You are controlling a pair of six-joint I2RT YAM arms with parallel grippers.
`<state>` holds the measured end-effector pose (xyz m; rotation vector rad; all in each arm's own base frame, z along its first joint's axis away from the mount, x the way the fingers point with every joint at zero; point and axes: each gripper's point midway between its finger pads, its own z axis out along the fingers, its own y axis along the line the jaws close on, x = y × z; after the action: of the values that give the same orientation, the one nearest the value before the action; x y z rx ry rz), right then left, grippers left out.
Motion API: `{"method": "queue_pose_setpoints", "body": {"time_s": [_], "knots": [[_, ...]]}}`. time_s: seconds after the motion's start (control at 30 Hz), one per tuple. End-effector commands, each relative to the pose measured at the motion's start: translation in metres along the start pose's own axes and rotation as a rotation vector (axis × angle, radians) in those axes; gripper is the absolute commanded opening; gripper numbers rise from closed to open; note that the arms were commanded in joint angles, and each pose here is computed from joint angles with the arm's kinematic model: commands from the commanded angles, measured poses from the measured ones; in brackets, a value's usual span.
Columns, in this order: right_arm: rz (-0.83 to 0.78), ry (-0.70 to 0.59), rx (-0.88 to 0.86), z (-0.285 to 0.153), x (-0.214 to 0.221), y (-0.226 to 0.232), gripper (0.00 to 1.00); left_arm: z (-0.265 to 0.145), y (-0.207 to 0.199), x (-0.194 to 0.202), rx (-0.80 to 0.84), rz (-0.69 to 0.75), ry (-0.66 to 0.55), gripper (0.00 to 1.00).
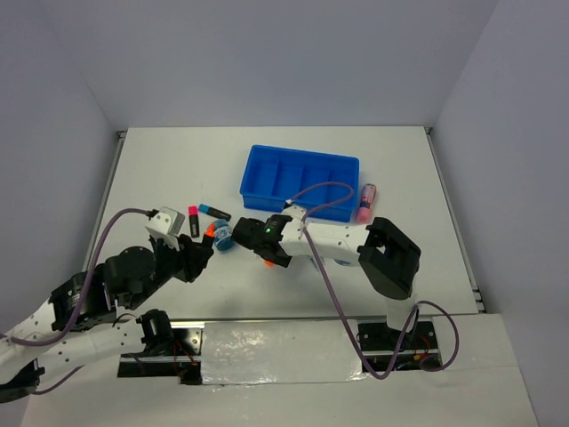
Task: Sort the stationery into containers
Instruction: Pick up the pen cap from the center of the board.
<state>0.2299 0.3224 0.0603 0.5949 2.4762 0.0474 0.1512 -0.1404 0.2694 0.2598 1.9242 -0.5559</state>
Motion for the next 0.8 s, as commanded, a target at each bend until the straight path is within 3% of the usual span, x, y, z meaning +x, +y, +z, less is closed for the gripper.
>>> {"method": "queue_pose_setpoints", "body": {"time_s": [0.0,0.77], "knots": [[0.109,-0.036,0.016,0.003,-0.005,0.001,0.58,-0.003,-0.006,-0.011,0.043,-0.008,-0.054,0.0],[0.118,0.012,0.063,0.038,0.019,0.004,0.55,-0.011,-0.012,-0.015,0.107,-0.011,-0.075,0.0]]}}
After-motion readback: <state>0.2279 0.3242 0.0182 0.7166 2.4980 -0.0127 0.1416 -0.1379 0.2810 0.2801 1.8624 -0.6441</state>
